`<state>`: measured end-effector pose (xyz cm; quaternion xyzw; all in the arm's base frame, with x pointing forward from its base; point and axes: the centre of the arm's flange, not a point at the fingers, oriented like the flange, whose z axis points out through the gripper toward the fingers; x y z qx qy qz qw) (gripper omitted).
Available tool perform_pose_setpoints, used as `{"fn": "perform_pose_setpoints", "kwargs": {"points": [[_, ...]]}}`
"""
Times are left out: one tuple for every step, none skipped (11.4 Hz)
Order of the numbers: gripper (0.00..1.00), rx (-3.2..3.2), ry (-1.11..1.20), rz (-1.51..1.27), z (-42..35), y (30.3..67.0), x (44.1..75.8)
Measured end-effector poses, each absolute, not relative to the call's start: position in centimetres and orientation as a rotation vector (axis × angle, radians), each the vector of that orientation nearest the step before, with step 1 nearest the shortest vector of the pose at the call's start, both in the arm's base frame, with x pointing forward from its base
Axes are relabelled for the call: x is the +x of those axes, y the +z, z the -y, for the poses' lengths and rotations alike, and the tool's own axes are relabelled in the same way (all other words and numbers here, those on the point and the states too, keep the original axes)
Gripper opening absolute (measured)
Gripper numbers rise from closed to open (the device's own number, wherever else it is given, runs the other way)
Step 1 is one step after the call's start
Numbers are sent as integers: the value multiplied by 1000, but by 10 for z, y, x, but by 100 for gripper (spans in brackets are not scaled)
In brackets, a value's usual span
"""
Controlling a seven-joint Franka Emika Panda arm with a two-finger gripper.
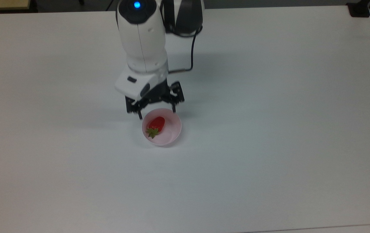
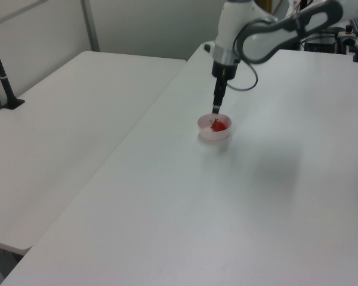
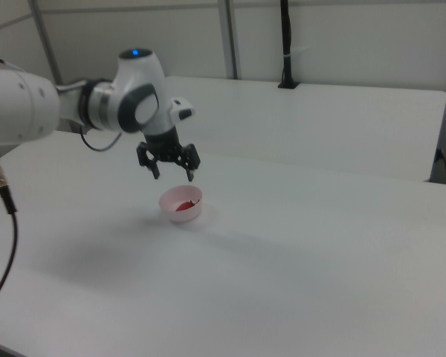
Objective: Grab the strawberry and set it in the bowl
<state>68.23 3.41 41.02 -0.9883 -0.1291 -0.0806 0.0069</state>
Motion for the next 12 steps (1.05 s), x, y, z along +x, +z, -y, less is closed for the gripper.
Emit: {"fn": "perform_pose_setpoints", "kwargs": {"points": [[100, -3102, -174, 403, -32, 439, 668], [100, -3113, -118, 395, -28, 469, 651], [100, -3125, -75, 378, -21, 499, 634], [100, -3136, -43, 356, -13, 526, 617], [100, -3144, -12, 332, -5, 550, 599], [100, -3150, 11, 308, 3, 571, 583], [100, -3156, 5, 278, 6, 587, 572], [100, -3169, -18, 197, 4, 598, 565], [100, -3190, -38, 90, 0, 605, 561], [100, -3199, -50, 33, -3, 609, 560], [100, -3203, -35, -6, -3, 609, 557], [100, -3204, -10, -26, 1, 608, 555]]}}
